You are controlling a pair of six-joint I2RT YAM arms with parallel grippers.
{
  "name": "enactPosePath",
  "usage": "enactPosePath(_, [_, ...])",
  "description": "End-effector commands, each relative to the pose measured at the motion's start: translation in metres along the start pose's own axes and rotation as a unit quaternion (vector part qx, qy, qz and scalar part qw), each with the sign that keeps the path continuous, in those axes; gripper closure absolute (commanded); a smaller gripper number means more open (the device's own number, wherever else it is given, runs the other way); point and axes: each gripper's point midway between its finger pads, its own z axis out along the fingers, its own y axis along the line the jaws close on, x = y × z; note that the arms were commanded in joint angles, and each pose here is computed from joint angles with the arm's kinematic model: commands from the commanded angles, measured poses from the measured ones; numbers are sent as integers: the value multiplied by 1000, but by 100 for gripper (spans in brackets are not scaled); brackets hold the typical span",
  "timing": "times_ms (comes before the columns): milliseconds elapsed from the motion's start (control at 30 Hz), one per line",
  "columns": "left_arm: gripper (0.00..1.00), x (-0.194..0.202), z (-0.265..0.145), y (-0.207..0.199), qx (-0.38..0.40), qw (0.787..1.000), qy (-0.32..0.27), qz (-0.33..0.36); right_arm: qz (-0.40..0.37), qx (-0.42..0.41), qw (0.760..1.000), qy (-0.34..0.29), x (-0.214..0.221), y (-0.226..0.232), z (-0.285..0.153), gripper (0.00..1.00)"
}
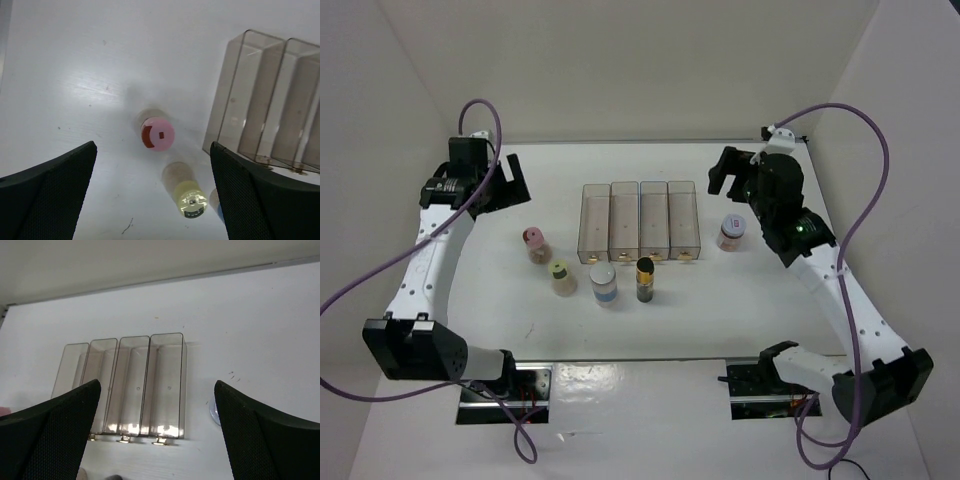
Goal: Organize the condiment bottles
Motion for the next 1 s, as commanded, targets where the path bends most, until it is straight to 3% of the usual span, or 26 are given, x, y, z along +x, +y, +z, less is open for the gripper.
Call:
enactPosePath(0, [0, 13, 2, 24, -64, 997, 31, 17, -22, -51, 998, 21, -11, 14, 10, 2])
enactPosePath(100, [0, 15, 11, 21, -54, 998, 34, 22, -27, -62, 997, 25, -20, 25, 28, 2])
enactPosePath(300, [0, 45, 34, 14, -41, 996, 75, 39, -31, -92, 991, 91, 10, 41, 48, 2])
enactPosePath(633, [0, 87, 67, 14, -98, 984, 132, 67, -33, -125, 987, 98, 16, 75, 52, 2])
enactPosePath(967, [0, 111, 81, 18, -105, 982, 152, 46, -51, -137, 983, 114, 36, 95, 49, 2])
